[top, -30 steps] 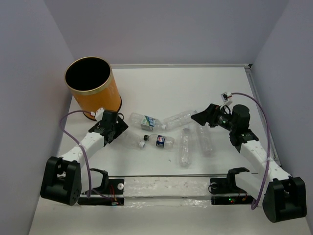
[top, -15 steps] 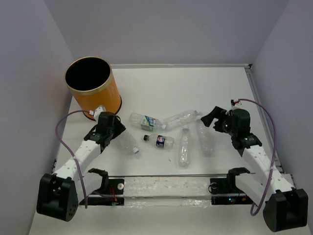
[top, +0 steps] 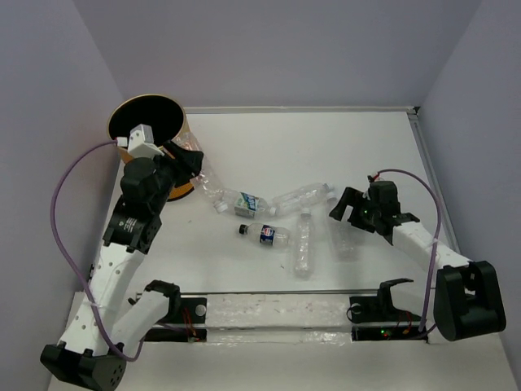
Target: Put the plastic bottles in the bin
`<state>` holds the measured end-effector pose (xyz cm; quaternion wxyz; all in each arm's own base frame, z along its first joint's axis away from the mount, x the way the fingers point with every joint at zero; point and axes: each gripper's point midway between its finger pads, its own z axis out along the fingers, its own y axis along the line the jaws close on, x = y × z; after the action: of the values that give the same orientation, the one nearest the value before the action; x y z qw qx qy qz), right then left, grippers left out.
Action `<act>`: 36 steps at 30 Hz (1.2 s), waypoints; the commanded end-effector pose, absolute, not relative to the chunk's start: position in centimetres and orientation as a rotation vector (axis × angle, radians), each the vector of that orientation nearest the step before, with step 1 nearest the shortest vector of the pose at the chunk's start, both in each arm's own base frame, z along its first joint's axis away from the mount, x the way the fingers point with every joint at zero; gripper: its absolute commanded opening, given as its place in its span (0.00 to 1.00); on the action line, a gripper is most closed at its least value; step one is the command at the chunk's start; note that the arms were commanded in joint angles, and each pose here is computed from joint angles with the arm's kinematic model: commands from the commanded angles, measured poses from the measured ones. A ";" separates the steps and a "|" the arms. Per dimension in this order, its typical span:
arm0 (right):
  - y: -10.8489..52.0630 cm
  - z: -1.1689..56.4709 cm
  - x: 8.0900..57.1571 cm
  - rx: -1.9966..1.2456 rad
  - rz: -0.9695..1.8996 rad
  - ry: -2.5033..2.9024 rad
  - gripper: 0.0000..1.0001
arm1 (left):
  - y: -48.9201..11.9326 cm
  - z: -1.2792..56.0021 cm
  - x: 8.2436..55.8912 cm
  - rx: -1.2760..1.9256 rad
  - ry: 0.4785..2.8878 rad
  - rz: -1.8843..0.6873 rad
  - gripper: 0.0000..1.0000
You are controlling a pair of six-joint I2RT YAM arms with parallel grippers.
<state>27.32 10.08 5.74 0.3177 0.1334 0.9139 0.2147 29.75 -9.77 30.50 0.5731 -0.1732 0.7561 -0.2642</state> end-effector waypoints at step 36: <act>12.3 18.4 26.8 0.186 0.748 2.008 0.37 | 11.9 45.0 41.5 -0.776 1.159 0.314 0.67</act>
<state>26.35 11.19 14.42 0.4547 0.0935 0.8423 0.2739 42.15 11.49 44.22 0.7336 -0.3603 0.5616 0.1290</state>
